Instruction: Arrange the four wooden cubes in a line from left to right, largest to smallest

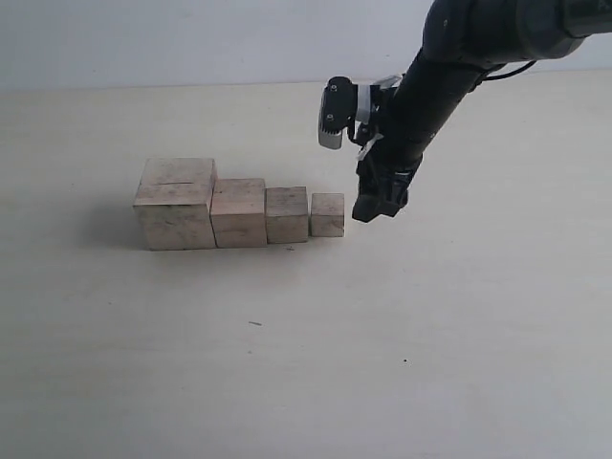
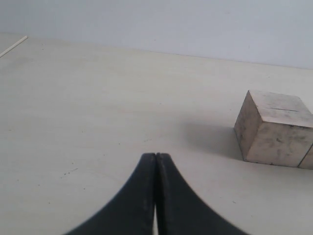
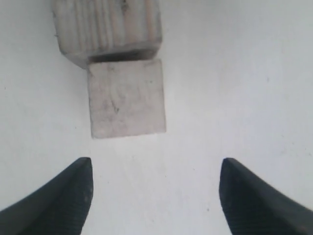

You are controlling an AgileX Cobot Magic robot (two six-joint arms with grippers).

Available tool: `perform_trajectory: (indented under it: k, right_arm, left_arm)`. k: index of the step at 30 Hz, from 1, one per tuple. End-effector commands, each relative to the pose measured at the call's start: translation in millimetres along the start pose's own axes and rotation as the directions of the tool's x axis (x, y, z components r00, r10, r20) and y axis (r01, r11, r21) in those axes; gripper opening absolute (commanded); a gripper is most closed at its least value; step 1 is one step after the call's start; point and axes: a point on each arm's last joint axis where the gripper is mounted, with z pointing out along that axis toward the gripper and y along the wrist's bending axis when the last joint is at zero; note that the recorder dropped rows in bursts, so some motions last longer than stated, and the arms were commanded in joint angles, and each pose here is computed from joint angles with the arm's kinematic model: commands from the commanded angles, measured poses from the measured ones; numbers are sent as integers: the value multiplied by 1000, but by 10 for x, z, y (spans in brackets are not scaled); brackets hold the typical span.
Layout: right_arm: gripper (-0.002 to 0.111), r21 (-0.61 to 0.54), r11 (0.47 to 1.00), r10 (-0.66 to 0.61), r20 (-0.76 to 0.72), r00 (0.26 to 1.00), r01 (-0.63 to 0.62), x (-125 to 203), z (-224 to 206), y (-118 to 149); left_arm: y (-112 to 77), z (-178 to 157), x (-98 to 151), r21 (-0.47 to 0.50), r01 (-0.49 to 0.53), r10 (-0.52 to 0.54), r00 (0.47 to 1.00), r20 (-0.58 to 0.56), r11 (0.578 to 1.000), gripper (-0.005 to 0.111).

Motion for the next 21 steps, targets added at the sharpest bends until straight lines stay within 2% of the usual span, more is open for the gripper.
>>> perform_trajectory:
  k: [1, 9, 18, 21]
  right_arm:
    - [69, 62, 997, 49, -34, 998, -46, 9, -70, -37]
    - [69, 117, 989, 88, -11, 996, -86, 17, 45, -108]
    - [69, 111, 989, 104, -12, 995, -102, 52, 204, -124]
    - [69, 105, 984, 141, 27, 990, -143, 20, 207, -123]
  left_arm:
    - [-3, -1, -5, 7, 1, -1, 1000, 15, 1000, 0]
    - [-3, -1, -5, 7, 1, -1, 1000, 15, 1000, 0]
    - [-3, -1, -5, 7, 1, -1, 1000, 15, 1000, 0]
    - [-3, -1, -5, 7, 1, -1, 1000, 15, 1000, 0]
